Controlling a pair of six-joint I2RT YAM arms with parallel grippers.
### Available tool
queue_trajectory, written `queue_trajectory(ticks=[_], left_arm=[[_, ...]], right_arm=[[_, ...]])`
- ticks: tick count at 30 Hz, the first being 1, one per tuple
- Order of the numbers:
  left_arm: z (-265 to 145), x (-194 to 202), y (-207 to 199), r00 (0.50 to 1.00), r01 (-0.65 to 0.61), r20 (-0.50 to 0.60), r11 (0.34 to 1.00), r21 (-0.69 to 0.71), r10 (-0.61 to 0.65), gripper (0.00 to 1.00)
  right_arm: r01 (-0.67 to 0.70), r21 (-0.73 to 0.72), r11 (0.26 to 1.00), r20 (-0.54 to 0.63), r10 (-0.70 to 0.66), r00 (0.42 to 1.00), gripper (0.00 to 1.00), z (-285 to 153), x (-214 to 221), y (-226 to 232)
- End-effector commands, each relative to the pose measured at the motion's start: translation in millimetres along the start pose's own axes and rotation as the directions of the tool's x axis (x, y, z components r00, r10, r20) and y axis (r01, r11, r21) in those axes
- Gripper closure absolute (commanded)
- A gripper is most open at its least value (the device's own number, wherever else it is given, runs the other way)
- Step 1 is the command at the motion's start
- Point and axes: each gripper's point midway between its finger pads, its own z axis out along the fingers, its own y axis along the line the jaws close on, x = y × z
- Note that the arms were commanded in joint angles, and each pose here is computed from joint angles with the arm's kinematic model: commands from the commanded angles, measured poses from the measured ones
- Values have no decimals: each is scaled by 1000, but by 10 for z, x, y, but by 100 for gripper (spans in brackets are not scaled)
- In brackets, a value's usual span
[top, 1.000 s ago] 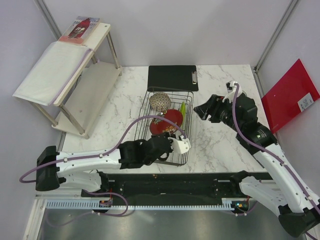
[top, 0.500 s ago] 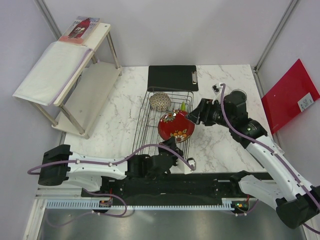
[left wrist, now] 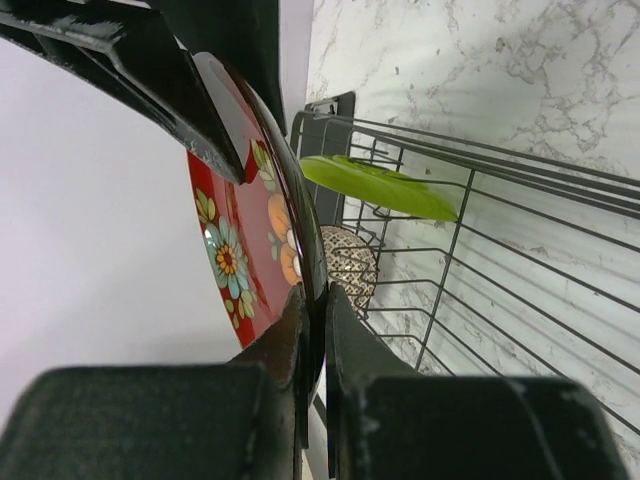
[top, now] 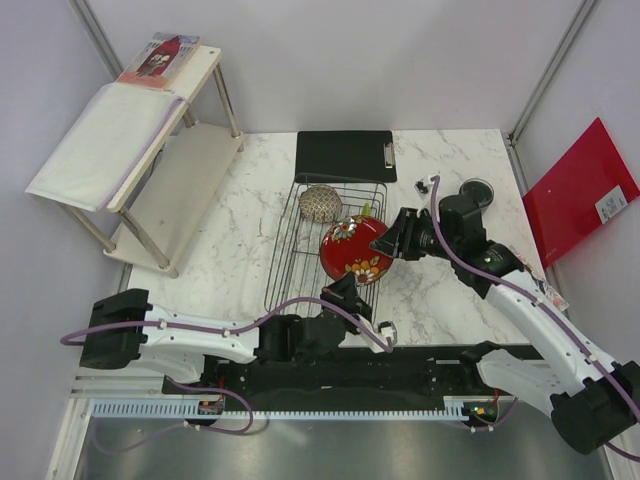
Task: Unload the mixed dishes from the dish rack
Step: Pick up the plate from the dish rack, then place the plate at the center of the board.
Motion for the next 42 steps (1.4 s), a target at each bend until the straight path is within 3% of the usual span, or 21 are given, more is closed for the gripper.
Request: queue_trajectory(ticks=[1, 3, 5, 7, 8, 9, 12, 13, 14, 15, 17, 20, 24, 27, 30, 35, 36, 42], left_arm=[[-38, -156, 241, 999, 42, 30, 994, -98, -39, 98], [-42, -170, 237, 998, 50, 28, 994, -102, -47, 98], [-34, -169, 261, 998, 68, 19, 990, -120, -66, 98], [-48, -114, 305, 997, 74, -15, 986, -150, -77, 89], [-46, -115, 329, 996, 82, -20, 983, -164, -87, 82], [-62, -87, 375, 994, 94, -35, 979, -183, -102, 61], [-99, -55, 526, 979, 181, -47, 955, -236, -197, 32], [-117, -41, 585, 970, 220, -48, 942, -254, -240, 11], [-128, -28, 658, 962, 242, -62, 935, -257, -266, 8], [-156, 23, 750, 923, 357, -47, 893, -275, -383, 3], [-188, 48, 905, 868, 468, -35, 841, -269, -495, 1], [-275, 286, 1081, 722, 663, -19, 699, -268, -692, 1], [-389, 711, 1193, 479, 838, 14, 453, -305, -877, 1], [-477, 876, 1225, 322, 910, 67, 290, -297, -944, 1], [-527, 927, 1152, 252, 937, 84, 221, -270, -964, 1], [-547, 943, 1008, 211, 950, 63, 189, -249, -975, 1], [-548, 932, 978, 201, 954, 59, 182, -237, -978, 1], [-529, 904, 822, 161, 968, 37, 151, -201, -986, 1]], right_arm=[[0, -53, 999, 2, 0, 1000, 65, 47, 39, 42], [-8, -56, 998, 11, 9, 1000, 86, 58, 53, 26], [-8, -29, 1000, 53, 9, 999, 99, 19, -6, -11], [4, -16, 1000, 99, -3, 995, 100, -51, -73, -4], [6, -4, 1000, 120, -6, 993, 100, -82, -108, -10], [3, 36, 999, 153, -9, 988, 100, -123, -170, -58], [-13, 157, 988, 249, -27, 968, 100, -294, -359, -200], [-20, 188, 982, 276, -33, 961, 100, -360, -409, -232], [-20, 217, 976, 304, -48, 951, 100, -431, -488, -248], [-33, 260, 965, 316, -53, 947, 100, -491, -507, -318], [-67, 335, 940, 392, -74, 917, 100, -675, -678, -419], [-141, 436, 889, 466, -90, 880, 100, -924, -817, -644], [-250, 513, 821, 507, -55, 860, 100, -1063, -815, -1012], [-355, 529, 771, 519, 37, 854, 100, -1005, -673, -1375], [-462, 505, 729, 533, 157, 831, 100, -861, -447, -1720], [-618, 407, 673, 572, 340, 747, 100, -619, -92, -2102], [-616, 363, 699, 573, 354, 740, 100, -550, -138, -2068], [-648, 367, 667, 568, 390, 724, 100, -378, -57, -2261]])
